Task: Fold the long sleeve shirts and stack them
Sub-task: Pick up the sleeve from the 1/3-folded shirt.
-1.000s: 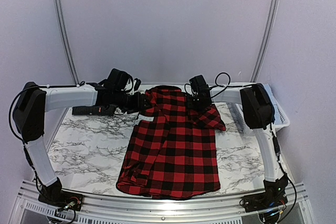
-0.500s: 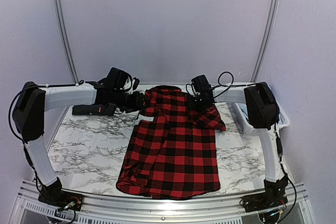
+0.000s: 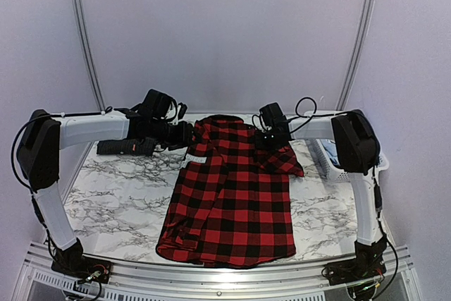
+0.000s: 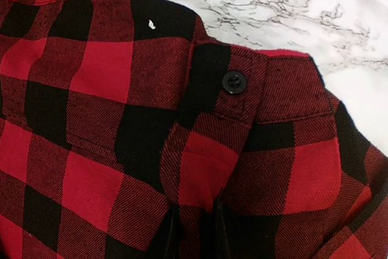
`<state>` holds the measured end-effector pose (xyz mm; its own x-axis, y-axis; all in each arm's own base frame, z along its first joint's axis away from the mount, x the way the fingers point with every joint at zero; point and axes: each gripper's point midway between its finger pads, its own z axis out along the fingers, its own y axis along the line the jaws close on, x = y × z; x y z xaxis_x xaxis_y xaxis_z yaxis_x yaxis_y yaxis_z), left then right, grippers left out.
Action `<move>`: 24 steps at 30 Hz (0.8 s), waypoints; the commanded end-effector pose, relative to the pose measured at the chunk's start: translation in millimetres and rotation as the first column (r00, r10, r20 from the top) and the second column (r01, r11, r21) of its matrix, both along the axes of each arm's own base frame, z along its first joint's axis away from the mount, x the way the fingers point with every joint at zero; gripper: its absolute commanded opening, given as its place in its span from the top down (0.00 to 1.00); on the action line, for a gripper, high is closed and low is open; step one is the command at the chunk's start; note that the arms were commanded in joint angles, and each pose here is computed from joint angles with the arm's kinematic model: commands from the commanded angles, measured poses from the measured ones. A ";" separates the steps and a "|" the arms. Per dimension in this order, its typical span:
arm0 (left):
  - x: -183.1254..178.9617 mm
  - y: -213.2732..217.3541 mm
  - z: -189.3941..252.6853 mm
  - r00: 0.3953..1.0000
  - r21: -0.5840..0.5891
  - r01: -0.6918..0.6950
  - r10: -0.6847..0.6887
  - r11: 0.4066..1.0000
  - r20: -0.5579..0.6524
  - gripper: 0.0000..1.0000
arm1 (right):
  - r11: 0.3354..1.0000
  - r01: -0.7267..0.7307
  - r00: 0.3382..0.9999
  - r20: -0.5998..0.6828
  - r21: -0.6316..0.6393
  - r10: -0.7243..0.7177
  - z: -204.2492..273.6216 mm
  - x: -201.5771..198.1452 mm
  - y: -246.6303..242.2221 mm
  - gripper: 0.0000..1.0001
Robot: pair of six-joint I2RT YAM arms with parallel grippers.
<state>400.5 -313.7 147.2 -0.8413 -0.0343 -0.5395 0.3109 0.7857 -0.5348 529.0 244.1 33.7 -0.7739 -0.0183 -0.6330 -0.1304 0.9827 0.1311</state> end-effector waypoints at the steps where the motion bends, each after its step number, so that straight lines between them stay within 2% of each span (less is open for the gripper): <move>1: 1.1 5.6 12.3 1.000 0.015 -0.004 0.003 1.000 0.029 0.45 | 1.000 0.000 0.998 0.061 0.023 -0.001 37.2 3.5 -2.0 0.87; 7: 0.8 5.0 14.8 0.999 0.015 0.007 -0.008 1.000 0.040 0.45 | 0.999 -0.031 0.994 0.104 0.031 0.027 62.1 -0.2 -1.5 0.87; 12: 1.6 -1.6 28.3 0.993 0.001 0.062 -0.062 0.998 0.098 0.45 | 0.981 -0.174 0.976 0.149 0.082 0.160 96.4 -14.6 16.1 1.00; 15: 0.8 -8.5 42.4 0.975 0.006 0.135 -0.134 0.991 0.176 0.43 | 0.925 -0.357 0.925 0.192 0.130 0.329 120.8 -34.4 38.9 1.00; 18: 1.0 -15.9 56.2 0.933 0.039 0.206 -0.208 0.978 0.293 0.41 | 0.840 -0.507 0.857 0.217 0.195 0.467 139.7 -60.3 58.2 1.00; 21: 4.5 -23.9 61.3 0.885 0.084 0.248 -0.261 0.965 0.386 0.38 | 0.757 -0.611 0.790 0.236 0.231 0.566 151.6 -85.3 70.0 1.00; 24: 6.7 -37.1 71.8 0.820 0.079 0.318 -0.316 0.945 0.477 0.37 | 0.689 -0.683 0.730 0.262 0.242 0.631 162.8 -108.9 78.9 1.00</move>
<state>403.4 -330.7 175.0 -0.6563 0.1558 -0.7383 0.5949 0.7087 -0.3792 458.8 301.5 172.0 -0.6101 -0.2104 -0.7639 -0.6210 0.7258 0.2960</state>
